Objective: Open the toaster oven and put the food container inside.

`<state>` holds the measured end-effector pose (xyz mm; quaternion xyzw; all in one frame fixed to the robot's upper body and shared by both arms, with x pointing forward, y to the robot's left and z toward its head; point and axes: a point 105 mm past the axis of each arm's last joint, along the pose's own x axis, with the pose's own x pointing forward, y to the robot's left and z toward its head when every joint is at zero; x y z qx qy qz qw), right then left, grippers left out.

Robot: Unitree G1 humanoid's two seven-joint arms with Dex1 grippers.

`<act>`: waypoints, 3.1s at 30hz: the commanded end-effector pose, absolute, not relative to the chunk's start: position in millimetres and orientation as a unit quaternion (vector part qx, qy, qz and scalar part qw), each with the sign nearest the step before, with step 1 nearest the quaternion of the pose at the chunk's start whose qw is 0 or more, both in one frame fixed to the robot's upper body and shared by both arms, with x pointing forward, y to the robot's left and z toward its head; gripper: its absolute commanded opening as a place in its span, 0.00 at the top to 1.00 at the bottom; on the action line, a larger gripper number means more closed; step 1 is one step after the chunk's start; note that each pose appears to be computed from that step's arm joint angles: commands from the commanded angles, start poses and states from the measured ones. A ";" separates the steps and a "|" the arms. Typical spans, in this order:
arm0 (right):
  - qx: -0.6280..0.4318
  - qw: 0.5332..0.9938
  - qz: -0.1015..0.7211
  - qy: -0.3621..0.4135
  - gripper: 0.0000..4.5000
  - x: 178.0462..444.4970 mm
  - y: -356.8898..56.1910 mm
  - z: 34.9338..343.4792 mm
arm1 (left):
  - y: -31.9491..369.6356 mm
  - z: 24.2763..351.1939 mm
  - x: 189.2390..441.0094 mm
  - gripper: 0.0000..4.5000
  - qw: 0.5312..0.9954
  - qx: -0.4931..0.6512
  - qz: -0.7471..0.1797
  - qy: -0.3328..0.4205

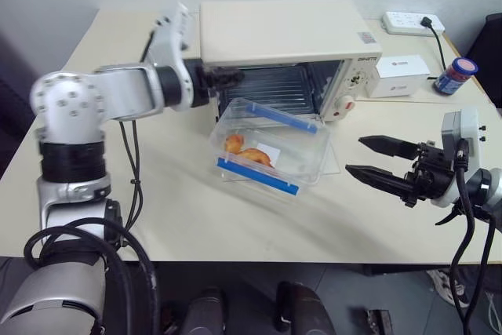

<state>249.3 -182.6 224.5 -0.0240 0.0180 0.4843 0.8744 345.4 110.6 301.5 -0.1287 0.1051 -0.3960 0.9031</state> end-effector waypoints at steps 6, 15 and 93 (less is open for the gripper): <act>-0.002 0.824 0.566 0.035 0.82 214.7 -147.2 222.2 | 141.1 267.4 259.5 0.99 0.813 -0.036 -0.566 0.134; 0.002 0.828 0.553 0.091 0.99 223.6 -110.8 174.4 | 138.7 192.5 276.1 1.00 0.788 0.122 -0.574 0.188; -0.103 0.865 0.491 0.006 0.01 276.7 -233.3 300.8 | 210.6 333.9 258.9 0.00 0.841 0.169 -0.513 0.008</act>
